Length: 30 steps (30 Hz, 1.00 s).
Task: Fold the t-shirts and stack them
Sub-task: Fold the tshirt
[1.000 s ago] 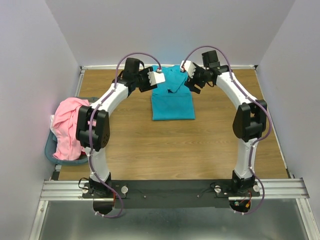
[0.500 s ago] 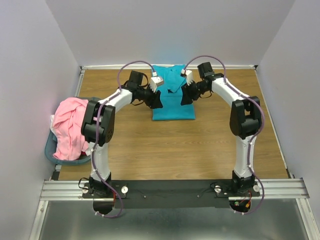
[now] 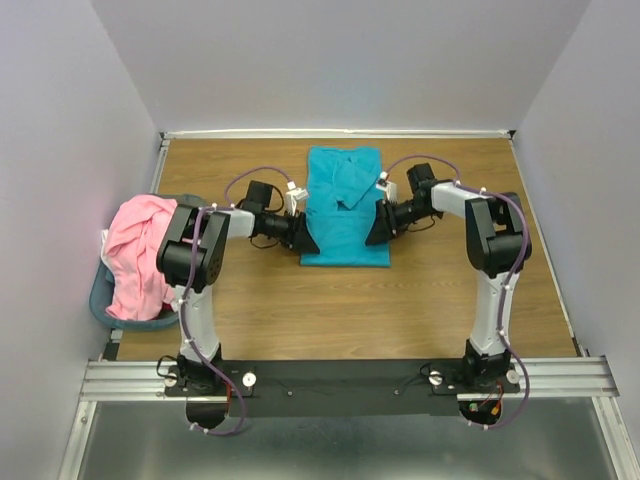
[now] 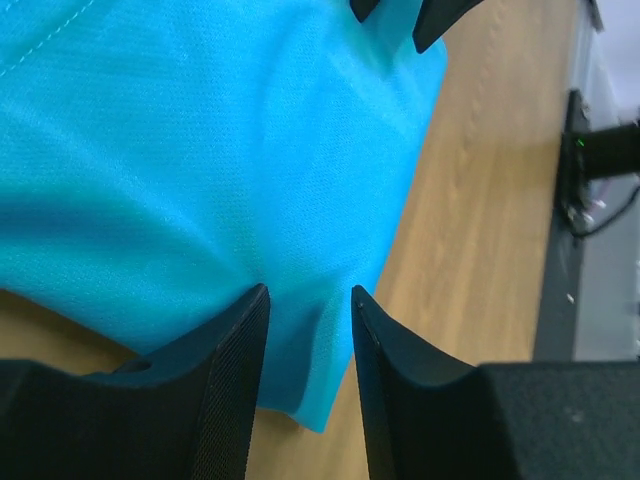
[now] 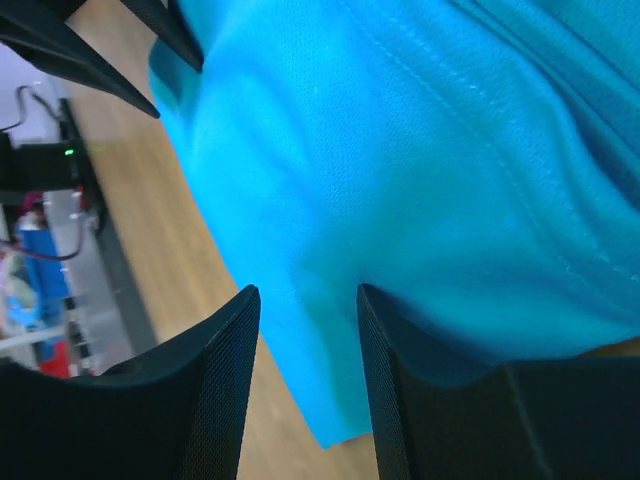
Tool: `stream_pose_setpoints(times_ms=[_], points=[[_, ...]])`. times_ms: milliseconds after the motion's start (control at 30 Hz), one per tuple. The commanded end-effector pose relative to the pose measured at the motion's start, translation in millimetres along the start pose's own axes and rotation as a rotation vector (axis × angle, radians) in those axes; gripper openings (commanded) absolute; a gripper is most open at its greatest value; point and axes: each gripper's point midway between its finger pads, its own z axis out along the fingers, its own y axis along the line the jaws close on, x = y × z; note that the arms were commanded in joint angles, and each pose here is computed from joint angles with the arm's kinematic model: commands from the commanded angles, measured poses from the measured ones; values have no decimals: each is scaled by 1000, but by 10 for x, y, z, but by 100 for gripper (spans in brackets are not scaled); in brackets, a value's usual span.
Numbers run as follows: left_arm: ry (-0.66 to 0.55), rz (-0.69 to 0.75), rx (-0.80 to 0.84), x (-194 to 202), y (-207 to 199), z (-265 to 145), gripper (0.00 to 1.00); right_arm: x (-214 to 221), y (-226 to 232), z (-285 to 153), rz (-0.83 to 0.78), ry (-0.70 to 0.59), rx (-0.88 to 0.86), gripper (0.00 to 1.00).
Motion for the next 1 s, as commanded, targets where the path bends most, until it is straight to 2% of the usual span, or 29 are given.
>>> stream_pose_setpoints(times_ms=[0,133,167,267,367,433,467,500,567,700,967], points=[[64,-136,7,524,-198,-125,47,507,221,-31,122,70,-19,52],[17,-6,70,343,-599,-319,48,383,622,-286,61,4,-40,53],[-12,47,91,216,-750,-382,49,306,734,-354,36,-20,-51,53],[-70,157,60,-201,-843,-457,48,89,848,-430,14,-59,-65,53],[-94,201,-35,-450,-653,-450,45,-124,752,-456,-42,-85,-9,54],[-89,254,-148,-681,-434,-460,46,-151,460,-439,-92,-67,113,56],[-41,182,-144,-569,-335,-402,46,-158,295,-465,-113,-56,199,56],[-32,314,-192,-753,-220,-430,51,-153,212,-474,-128,-47,236,58],[21,338,-213,-698,-50,-389,54,-113,34,-465,-144,-20,296,59],[48,383,-246,-743,111,-366,57,-113,-79,-406,-137,-7,305,62],[109,341,-274,-521,358,-293,60,-53,-237,-323,-120,21,319,64]])
